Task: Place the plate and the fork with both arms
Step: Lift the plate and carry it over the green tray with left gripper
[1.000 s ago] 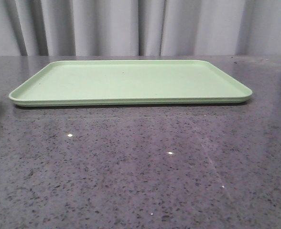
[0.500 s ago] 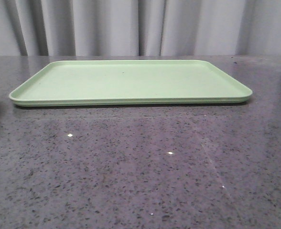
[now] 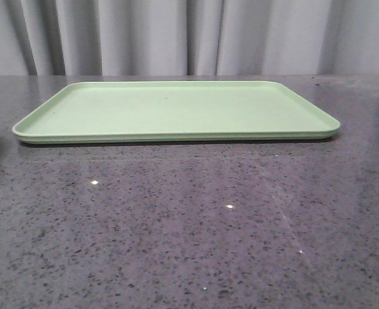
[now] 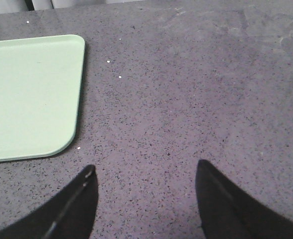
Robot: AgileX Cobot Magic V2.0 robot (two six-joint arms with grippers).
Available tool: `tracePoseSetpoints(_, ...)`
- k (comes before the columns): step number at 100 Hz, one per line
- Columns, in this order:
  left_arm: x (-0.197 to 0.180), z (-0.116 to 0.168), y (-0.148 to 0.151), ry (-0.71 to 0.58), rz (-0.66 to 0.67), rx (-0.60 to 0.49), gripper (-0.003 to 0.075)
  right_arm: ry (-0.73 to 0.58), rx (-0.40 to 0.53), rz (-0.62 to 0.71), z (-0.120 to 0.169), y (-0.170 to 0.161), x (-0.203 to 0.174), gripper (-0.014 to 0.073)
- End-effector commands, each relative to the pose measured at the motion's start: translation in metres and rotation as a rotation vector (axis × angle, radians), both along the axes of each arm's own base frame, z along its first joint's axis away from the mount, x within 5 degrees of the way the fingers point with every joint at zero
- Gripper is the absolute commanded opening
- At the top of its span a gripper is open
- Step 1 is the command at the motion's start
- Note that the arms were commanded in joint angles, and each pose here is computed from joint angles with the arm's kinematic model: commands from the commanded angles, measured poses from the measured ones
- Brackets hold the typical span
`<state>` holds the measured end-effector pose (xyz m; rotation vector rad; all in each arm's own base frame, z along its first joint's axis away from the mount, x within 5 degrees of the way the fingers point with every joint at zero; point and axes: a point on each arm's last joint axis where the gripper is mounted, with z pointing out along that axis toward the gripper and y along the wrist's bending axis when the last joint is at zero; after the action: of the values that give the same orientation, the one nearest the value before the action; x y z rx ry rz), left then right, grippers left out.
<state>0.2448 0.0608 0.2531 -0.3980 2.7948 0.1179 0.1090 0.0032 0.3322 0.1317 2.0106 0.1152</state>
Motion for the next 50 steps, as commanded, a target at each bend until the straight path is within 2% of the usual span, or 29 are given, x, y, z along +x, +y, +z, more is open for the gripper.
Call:
tracePoseSetpoints(1, 0.0021, 0.0085, 0.0027, -0.041, 0.0, 0.023, 0.0245, -0.098, -0.014, 0.001, 0.0167, -0.0005, 0.0032, 0.0447)
tracePoseSetpoints(9, 0.0018, 0.0083, 0.0027, -0.037, 0.001, 0.023, 0.0113, -0.098, -0.014, 0.001, 0.0167, -0.0005, 0.0032, 0.0447)
tracePoseSetpoints(20, 0.0017, 0.0083, 0.0027, -0.035, 0.001, 0.022, -0.0022, -0.098, -0.014, 0.001, 0.0167, -0.0005, 0.0032, 0.0447)
tracePoseSetpoints(50, -0.0038, 0.0142, 0.0015, -0.039, 0.003, 0.024, -0.002, -0.098, -0.014, 0.001, 0.0167, -0.0005, 0.0032, 0.0447)
